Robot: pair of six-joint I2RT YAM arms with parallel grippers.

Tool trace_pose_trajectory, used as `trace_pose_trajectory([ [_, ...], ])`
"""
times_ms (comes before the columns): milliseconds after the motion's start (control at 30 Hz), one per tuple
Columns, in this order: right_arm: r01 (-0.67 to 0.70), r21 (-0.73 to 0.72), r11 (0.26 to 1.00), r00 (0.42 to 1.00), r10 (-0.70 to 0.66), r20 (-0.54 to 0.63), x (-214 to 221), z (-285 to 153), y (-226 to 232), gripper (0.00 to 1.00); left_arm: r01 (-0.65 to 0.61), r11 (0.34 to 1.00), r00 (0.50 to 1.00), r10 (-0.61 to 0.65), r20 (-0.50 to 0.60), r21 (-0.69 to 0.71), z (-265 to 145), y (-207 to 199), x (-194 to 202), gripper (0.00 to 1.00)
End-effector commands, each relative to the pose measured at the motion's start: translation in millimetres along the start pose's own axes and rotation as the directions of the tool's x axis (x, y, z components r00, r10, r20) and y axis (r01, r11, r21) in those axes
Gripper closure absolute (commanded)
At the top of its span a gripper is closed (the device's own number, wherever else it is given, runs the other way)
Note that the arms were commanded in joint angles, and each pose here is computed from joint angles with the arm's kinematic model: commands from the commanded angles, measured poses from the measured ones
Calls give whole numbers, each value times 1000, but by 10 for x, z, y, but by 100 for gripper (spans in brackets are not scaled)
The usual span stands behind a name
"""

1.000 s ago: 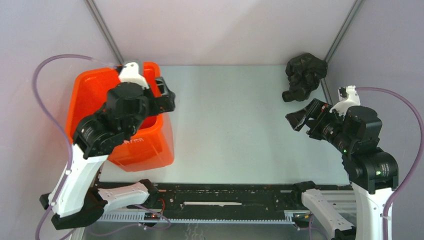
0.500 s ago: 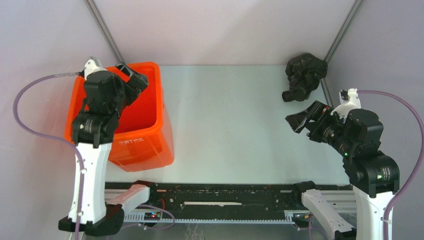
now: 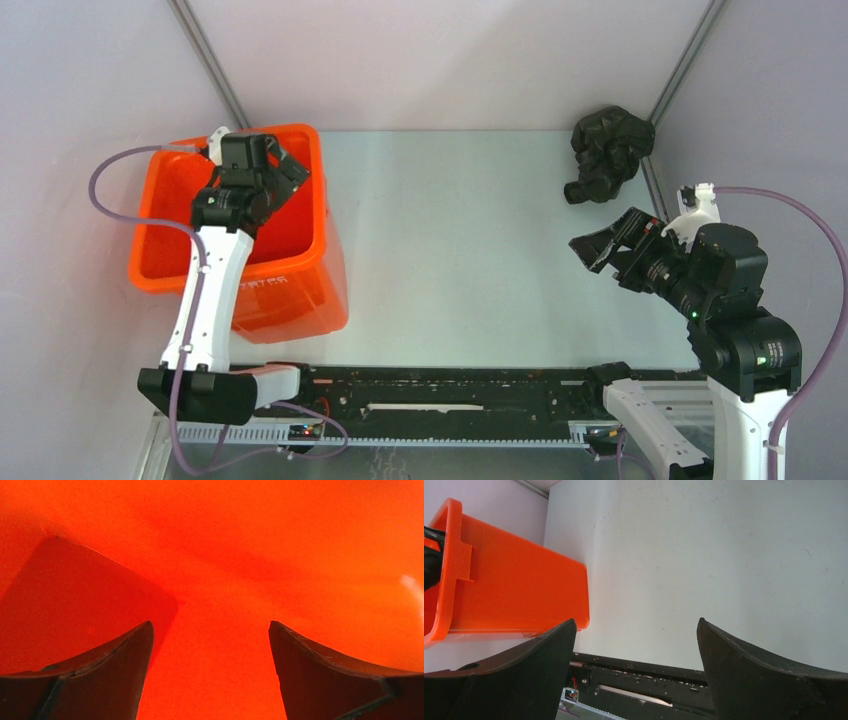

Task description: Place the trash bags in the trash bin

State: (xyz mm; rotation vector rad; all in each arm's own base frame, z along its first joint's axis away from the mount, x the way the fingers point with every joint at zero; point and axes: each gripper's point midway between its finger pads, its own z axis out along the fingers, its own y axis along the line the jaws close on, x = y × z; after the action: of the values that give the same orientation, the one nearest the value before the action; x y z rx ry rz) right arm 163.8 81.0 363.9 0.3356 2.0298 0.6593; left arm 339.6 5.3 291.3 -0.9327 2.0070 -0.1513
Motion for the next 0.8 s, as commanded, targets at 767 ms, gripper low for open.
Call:
trace_pose_trajectory([
  [767,-4,58,998,999,6,-40,-134,317,-47,0,43,962,993,-71,94,270,1263,-868,-583,11],
])
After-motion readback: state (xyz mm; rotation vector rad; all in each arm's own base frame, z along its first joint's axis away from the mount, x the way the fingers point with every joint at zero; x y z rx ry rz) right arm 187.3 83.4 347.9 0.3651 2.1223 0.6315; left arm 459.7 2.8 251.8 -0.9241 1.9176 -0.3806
